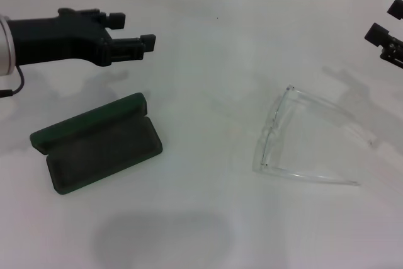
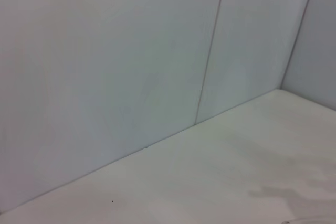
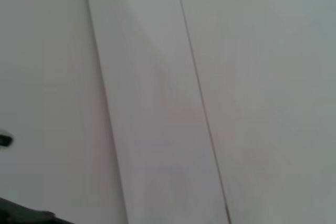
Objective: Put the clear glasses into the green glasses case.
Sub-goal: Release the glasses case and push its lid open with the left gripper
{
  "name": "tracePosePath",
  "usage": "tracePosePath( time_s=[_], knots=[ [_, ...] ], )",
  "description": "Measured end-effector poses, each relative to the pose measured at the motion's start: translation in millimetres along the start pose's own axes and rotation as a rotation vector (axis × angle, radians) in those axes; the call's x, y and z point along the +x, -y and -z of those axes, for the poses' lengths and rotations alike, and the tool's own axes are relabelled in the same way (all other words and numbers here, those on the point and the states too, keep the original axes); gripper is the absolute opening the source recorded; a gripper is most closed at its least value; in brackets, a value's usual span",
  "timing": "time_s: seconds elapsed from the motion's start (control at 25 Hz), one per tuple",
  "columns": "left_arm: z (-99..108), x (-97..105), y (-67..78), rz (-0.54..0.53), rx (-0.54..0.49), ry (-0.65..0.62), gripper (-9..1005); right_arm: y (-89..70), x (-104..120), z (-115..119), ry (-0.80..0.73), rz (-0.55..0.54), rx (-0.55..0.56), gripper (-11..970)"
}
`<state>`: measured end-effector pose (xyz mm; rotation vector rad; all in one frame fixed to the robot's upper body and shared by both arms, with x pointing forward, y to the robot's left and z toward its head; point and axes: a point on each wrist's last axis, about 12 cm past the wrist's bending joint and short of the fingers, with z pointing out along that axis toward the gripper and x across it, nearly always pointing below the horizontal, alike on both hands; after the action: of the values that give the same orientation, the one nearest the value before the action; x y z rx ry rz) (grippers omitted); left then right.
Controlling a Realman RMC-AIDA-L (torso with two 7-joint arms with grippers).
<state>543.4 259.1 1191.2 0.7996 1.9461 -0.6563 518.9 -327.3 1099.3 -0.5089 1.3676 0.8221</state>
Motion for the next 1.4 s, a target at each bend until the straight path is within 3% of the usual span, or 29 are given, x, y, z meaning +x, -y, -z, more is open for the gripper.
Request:
tracePosePath(
  time_s=[0.32,0.68,0.92,1.4],
  knots=[
    [13.7,-6.3,9.8,-0.048,-0.027,0.004,723,2.9,3.9,-0.2,-0.022,0.002,0.028,856],
    [4.3,-15.3,25.6,-0.108,-0.154,-0.403,716,4.9,5.5,-4.5,-0.042,0.004,0.034,855],
    [-5.8,-16.5,31.4,-0.141,-0.17,-0.542,695,4.7,7.0,-4.6,-0.048,0.0,0.036,855],
    [-31.2,-6.5,14.3,-0.154,-0.183,-0.709,654,4.3,10.5,-8.1,-0.049,-0.009,0.038,856]
  ],
)
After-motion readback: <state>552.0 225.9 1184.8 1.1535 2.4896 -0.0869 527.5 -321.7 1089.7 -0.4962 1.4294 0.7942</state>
